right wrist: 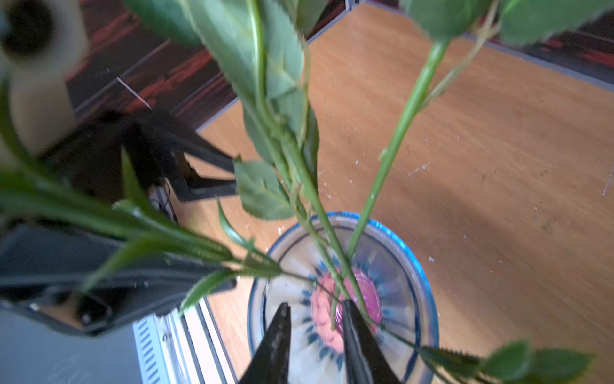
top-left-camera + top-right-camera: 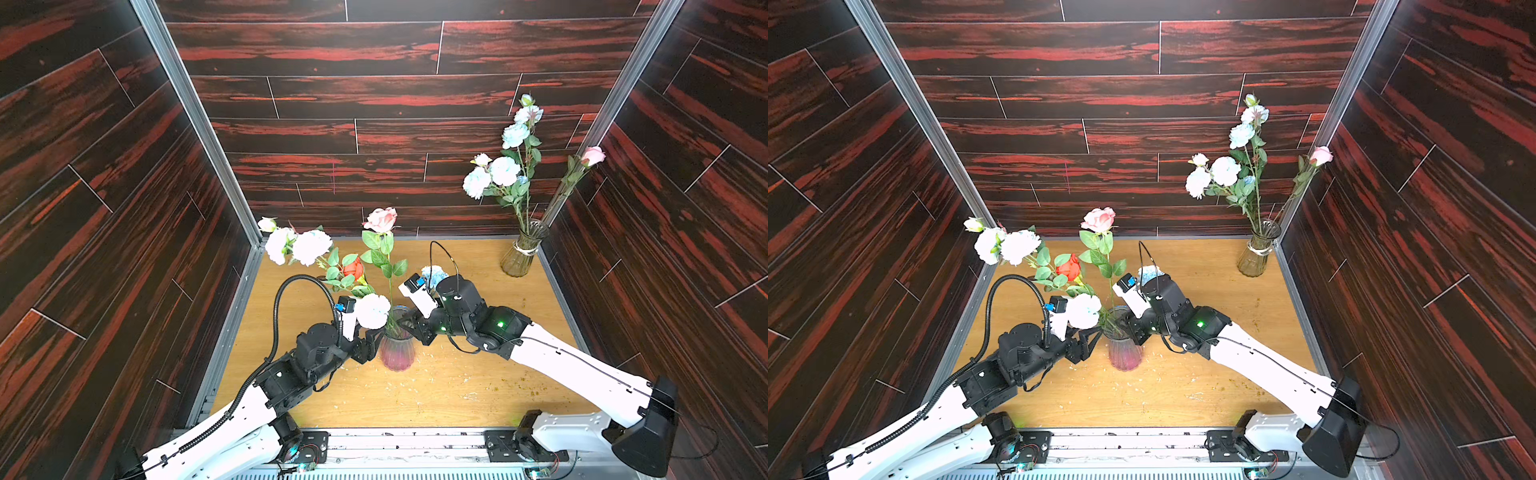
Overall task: Pick out blue flowers from the vase
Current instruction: Pick up the flower from the vase.
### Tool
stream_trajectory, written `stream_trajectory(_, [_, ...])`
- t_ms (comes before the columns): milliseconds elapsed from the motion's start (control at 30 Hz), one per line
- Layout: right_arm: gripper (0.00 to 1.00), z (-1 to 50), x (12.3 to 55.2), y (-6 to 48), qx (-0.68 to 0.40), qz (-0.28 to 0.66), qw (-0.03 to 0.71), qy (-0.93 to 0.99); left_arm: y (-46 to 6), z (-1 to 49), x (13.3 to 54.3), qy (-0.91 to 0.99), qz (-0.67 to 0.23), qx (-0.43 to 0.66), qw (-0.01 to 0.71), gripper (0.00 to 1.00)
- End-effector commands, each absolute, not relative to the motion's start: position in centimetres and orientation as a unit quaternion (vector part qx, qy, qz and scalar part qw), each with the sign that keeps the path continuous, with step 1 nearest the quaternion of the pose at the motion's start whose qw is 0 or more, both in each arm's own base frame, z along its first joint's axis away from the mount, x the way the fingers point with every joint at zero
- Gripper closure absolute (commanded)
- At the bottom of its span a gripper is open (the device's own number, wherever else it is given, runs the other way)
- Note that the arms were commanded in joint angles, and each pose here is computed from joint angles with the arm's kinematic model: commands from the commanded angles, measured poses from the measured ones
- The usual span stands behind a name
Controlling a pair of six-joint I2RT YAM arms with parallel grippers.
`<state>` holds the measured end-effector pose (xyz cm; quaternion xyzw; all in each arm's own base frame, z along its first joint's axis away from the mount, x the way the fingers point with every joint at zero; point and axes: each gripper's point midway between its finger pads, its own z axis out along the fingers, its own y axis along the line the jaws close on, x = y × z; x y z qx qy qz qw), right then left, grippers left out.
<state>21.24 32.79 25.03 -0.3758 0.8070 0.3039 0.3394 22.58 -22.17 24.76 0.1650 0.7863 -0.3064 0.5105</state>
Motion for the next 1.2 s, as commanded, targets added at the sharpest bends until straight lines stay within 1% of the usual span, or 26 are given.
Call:
stream_trajectory(0, [0.72,24.7,20.1,32.2,-0.402,0.292,0.318,0.808,-22.2,26.6,22.8,0.773,-0.308,0.166,0.529,0.31])
stream_trajectory(100, [0.72,23.9,20.4,32.4,-0.408,0.282,0.311,0.811,-22.3,26.3,23.0,0.776,-0.302,0.167,0.528,0.31])
stream_trajectory(567, [0.73,23.4,20.9,35.9,-0.437,0.326,0.307,0.78,-21.9,26.1,23.0,0.778,-0.293,0.168,0.53,0.31])
stream_trajectory(867, [0.75,22.3,21.3,36.7,-0.444,0.331,0.303,0.775,-22.0,26.1,23.0,0.777,-0.295,0.169,0.529,0.31])
stream_trajectory(933, [0.77,22.1,21.5,36.8,-0.443,0.33,0.305,0.776,-22.2,26.0,22.9,0.777,-0.297,0.171,0.528,0.31])
stream_trajectory(1033, [0.86,22.0,21.7,36.7,-0.441,0.331,0.306,0.776,-22.2,26.1,22.9,0.777,-0.298,0.171,0.528,0.31])
stream_trajectory(1167, [0.95,22.5,21.6,36.6,-0.44,0.333,0.313,0.773,-22.0,26.0,22.8,0.778,-0.297,0.17,0.528,0.31])
